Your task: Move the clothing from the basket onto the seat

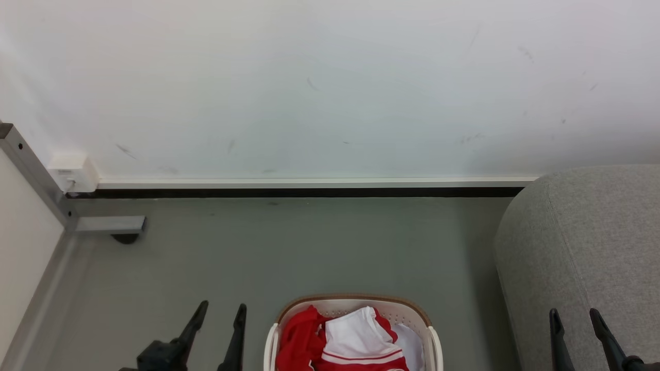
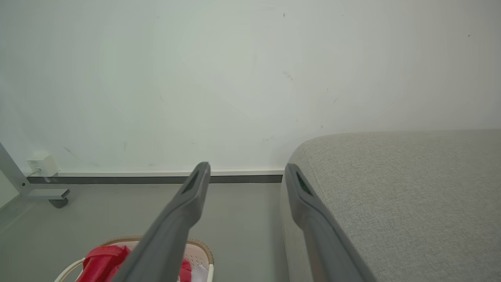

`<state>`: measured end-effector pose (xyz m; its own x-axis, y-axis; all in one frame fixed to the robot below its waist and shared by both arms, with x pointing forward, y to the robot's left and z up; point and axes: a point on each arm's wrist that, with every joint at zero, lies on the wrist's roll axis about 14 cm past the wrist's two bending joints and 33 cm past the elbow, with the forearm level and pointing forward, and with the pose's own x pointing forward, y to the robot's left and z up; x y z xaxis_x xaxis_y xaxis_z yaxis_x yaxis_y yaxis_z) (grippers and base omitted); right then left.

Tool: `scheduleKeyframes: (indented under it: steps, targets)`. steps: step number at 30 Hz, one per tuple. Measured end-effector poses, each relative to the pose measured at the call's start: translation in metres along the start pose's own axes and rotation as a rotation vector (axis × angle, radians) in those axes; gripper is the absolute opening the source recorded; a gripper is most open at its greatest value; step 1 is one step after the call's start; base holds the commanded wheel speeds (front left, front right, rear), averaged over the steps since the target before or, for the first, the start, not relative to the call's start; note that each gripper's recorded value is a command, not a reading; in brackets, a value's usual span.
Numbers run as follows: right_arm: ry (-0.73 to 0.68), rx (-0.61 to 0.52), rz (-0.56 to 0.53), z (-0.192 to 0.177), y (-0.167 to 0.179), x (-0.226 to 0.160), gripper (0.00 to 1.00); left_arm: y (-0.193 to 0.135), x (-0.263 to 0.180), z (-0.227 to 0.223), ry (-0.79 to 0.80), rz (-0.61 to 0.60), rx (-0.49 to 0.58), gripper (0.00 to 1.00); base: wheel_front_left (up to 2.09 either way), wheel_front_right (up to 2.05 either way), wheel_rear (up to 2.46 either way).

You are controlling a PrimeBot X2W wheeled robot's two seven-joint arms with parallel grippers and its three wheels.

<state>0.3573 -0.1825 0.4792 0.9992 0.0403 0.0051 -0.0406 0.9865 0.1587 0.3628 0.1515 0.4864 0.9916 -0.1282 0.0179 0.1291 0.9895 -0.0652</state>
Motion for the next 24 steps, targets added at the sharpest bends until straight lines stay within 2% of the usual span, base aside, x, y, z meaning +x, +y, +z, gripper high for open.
scheduleKeyframes:
  steps: [24]
  targets:
    - [0.014,0.002,-0.007,-0.0047,-0.0019,-0.0031,1.00,-0.0028,0.0021,-0.0066,0.020,-0.017,0.003,1.00,0.00,0.00,0.00]
